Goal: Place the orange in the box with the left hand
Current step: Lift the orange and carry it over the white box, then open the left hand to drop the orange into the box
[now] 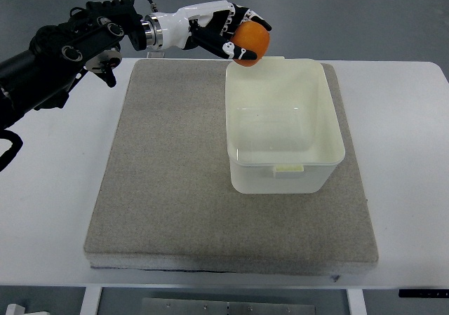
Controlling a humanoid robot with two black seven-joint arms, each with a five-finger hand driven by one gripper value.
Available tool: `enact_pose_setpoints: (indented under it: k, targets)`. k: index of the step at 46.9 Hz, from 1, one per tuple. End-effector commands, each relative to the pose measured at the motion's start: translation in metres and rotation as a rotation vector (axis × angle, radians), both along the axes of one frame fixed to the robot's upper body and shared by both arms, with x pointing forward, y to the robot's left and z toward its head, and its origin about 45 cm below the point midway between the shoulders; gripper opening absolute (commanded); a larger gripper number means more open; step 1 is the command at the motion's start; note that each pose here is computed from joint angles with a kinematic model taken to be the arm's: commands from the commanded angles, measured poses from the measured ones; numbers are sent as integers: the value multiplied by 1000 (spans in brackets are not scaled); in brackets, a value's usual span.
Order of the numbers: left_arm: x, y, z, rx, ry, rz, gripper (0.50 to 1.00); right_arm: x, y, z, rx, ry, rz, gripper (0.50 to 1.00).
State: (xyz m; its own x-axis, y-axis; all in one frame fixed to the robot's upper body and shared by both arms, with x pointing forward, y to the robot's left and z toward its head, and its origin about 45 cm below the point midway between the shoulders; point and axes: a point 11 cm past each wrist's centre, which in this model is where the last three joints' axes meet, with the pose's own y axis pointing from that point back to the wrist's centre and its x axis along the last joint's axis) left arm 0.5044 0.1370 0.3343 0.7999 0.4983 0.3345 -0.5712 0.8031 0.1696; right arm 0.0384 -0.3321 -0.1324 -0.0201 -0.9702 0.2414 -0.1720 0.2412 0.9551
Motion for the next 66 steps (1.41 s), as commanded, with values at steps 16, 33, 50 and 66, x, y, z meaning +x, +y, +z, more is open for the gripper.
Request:
enact_pose_setpoints:
  k: [16, 33, 50, 66]
  targets:
    - [-24, -50, -7, -11, 35, -147, 500, 0, 0, 0, 0, 0, 0, 944]
    - [-38, -62, -17, -5, 65, -207, 500, 0, 0, 0, 0, 0, 0, 944]
    - [-41, -59, -21, 15, 74, -228, 500, 0, 0, 0, 0, 0, 0, 944]
    - [-44, -50, -36, 83, 98, -232, 500, 0, 0, 0, 0, 0, 0, 944]
